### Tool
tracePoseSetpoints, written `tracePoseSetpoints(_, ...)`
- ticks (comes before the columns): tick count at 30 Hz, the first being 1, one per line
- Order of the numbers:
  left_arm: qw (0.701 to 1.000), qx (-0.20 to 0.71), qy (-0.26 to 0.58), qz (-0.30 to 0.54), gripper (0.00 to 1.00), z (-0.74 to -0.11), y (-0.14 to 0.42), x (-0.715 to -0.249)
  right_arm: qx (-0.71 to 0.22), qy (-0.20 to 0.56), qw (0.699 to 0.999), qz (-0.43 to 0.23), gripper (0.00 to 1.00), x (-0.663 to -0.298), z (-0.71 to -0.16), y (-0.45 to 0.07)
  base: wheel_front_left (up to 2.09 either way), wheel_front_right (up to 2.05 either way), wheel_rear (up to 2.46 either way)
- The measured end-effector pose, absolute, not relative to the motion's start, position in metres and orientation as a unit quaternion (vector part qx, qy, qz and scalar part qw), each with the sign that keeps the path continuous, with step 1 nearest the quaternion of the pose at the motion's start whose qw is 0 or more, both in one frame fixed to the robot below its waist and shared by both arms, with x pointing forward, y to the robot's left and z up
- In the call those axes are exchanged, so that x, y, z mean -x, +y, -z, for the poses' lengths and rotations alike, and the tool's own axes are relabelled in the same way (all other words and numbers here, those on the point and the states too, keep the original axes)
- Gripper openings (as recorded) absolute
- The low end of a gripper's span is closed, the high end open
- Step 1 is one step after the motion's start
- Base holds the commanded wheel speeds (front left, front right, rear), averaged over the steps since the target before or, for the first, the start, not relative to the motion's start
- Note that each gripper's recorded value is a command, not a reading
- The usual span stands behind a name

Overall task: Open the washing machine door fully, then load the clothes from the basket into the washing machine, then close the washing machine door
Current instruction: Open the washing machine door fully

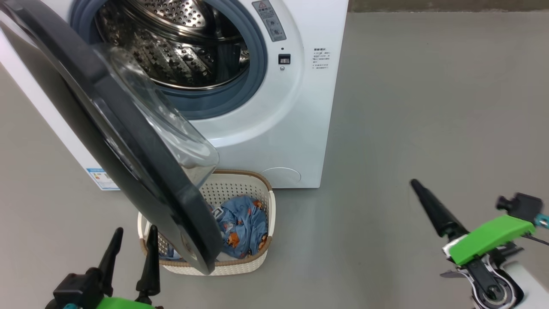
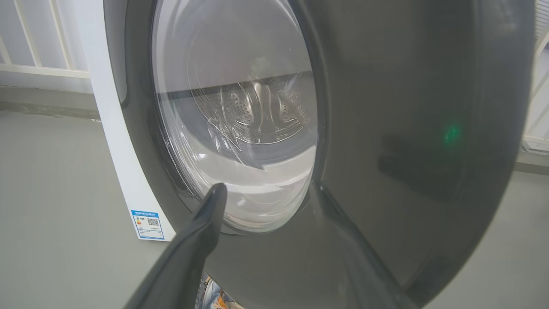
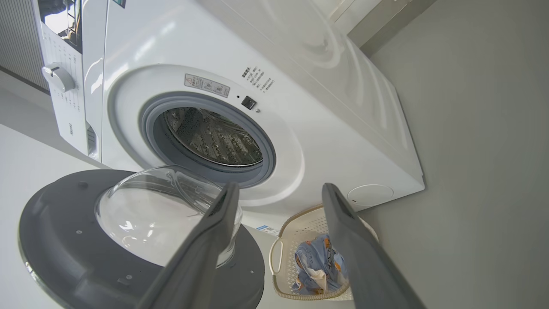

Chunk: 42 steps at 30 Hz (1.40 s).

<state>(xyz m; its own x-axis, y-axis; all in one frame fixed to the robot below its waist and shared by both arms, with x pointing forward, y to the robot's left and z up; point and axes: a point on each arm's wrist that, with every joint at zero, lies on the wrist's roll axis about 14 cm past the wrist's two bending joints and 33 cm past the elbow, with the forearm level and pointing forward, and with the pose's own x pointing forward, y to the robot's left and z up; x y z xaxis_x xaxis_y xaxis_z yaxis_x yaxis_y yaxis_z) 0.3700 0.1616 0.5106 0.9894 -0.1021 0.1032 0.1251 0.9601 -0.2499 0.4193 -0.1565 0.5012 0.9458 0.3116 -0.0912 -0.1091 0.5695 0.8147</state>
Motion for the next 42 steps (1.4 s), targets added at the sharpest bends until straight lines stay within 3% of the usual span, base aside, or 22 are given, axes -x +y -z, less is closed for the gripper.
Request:
tracePoseSetpoints(15, 0.989, 0.13, -0.043, 0.049, 1.0, -0.509, 0.166, -0.369, -0.338, 0.042, 0.94, -0.02, 1.0, -0.417, -0.487, -0.227, 0.0, 0.0, 0.0)
tracePoseSetpoints(26, 0.99, 0.133, -0.039, 0.041, 1.0, -0.505, 0.17, -0.368, -0.197, 0.021, 0.98, -0.027, 1.0, -0.417, -0.488, -0.231, 0.0, 0.0, 0.0)
tracePoseSetpoints(42, 0.99, 0.132, -0.045, 0.038, 1.0, -0.509, 0.172, -0.365, -0.118, -0.013, 0.992, -0.042, 1.0, -0.407, -0.502, -0.217, 0.0, 0.0, 0.0)
